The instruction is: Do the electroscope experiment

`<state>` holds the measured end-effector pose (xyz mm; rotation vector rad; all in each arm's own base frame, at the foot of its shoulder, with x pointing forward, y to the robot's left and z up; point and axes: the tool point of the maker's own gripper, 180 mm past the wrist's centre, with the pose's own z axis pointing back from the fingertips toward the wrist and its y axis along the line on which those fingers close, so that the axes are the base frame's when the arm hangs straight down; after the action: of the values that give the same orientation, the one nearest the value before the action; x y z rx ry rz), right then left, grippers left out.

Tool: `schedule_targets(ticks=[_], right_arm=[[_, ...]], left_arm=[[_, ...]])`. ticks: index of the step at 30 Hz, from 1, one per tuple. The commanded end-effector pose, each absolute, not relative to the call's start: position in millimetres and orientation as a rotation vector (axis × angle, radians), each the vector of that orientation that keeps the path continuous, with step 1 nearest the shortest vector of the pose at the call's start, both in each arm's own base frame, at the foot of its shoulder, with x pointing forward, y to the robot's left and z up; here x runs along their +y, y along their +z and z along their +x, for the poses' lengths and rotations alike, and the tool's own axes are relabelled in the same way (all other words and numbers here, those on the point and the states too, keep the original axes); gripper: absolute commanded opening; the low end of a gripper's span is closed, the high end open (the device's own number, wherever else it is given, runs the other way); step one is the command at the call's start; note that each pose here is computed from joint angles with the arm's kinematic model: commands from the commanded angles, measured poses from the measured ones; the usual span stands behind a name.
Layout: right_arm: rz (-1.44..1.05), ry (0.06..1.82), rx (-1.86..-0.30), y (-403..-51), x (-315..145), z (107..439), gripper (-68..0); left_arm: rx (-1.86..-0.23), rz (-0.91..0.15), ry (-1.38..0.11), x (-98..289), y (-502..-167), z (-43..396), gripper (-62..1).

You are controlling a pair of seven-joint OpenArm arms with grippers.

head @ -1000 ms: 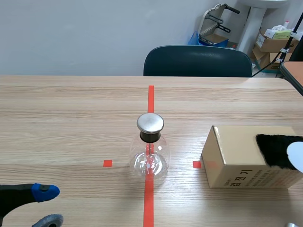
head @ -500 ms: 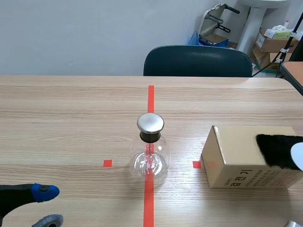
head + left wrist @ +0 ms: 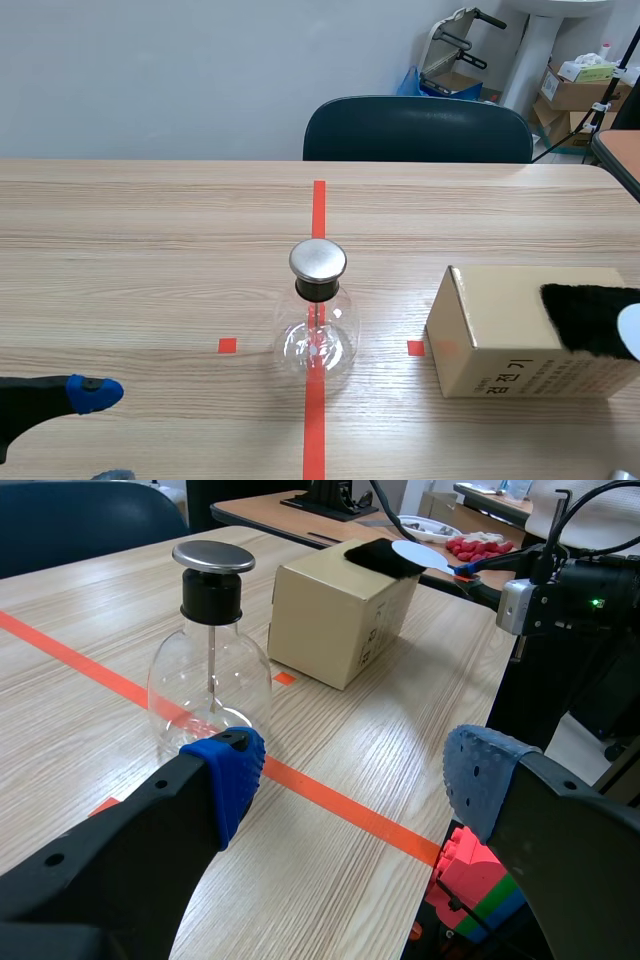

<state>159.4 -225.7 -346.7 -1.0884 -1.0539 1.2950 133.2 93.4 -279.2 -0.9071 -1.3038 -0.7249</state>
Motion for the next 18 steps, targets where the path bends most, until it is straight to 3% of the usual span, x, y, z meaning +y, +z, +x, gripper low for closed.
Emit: schedule_targets(ticks=[1,5,13,18], right_arm=[[-1.101,1.36,-1.161,-333,-209,162,-65.6],[-1.038,1.422,-1.235,-334,-189,160,-65.6],[-1.186,1.235,-1.04,-333,-237,162,-65.6],[-1.045,1.416,-1.227,-334,-191,160,-65.6]], left_arm=[[-1.337,-0.938,-0.706,89,-269,135,-20.1],[-1.337,-0.939,-0.706,89,-269,135,-20.1],[-1.35,-0.946,-0.7,89,-266,135,-20.1],[-1.35,-0.946,-0.7,89,-266,135,-20.1]])
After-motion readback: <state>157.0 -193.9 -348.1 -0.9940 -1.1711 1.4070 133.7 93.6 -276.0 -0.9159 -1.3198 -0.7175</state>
